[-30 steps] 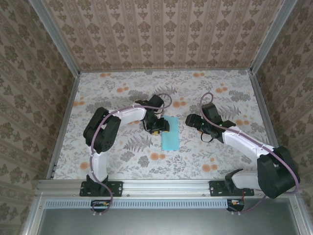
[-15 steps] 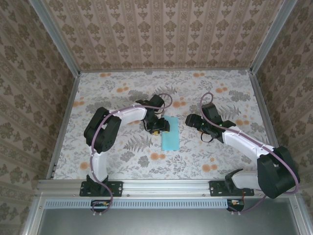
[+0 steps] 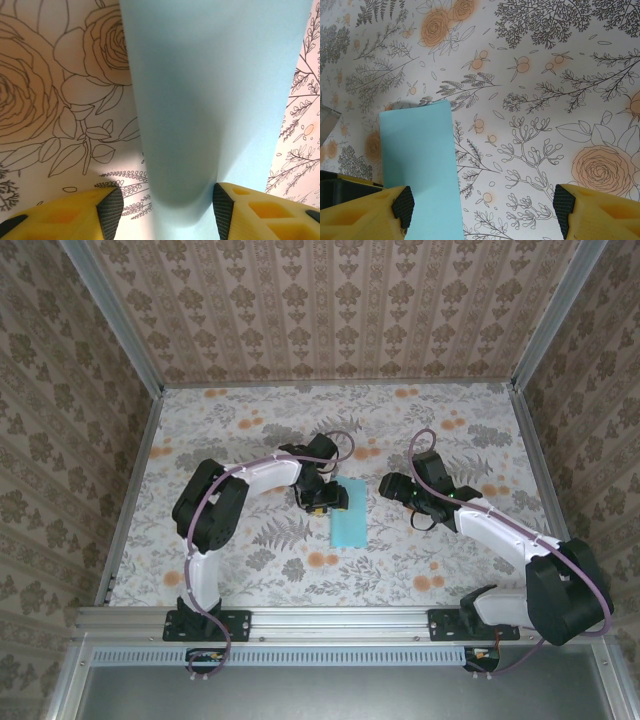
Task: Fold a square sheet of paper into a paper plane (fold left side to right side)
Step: First fold in half a square sheet of paper at the center of the table.
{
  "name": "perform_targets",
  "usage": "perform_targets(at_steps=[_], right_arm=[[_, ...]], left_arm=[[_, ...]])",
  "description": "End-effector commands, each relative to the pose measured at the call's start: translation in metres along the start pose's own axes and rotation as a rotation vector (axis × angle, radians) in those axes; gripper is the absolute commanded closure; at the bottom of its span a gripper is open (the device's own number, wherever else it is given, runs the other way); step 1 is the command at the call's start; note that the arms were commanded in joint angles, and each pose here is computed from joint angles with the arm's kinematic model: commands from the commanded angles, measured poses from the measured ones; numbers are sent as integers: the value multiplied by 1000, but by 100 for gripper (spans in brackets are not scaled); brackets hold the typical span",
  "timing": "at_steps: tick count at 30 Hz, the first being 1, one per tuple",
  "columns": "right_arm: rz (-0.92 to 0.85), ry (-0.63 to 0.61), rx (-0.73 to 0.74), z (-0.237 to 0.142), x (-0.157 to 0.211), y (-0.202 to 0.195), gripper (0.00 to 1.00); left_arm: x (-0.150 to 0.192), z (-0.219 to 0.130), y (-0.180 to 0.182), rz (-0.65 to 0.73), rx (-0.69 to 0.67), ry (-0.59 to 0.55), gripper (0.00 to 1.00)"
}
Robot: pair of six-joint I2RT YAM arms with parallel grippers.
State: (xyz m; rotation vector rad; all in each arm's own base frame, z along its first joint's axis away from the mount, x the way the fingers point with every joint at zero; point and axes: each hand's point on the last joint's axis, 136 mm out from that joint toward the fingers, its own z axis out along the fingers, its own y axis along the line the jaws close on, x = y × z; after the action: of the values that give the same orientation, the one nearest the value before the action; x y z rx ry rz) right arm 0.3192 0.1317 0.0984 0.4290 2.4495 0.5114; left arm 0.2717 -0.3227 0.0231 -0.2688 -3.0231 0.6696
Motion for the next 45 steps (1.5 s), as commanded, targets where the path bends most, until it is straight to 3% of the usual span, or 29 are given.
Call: perform_targets(at_steps=[1,45], right_arm=[[4,7,13,0,3,-5,23],[6,23,5,5,6,-4,23]], left_arm=[[25,45,14,5,-32,94,46],[25,47,18,-16,-19,95,48]])
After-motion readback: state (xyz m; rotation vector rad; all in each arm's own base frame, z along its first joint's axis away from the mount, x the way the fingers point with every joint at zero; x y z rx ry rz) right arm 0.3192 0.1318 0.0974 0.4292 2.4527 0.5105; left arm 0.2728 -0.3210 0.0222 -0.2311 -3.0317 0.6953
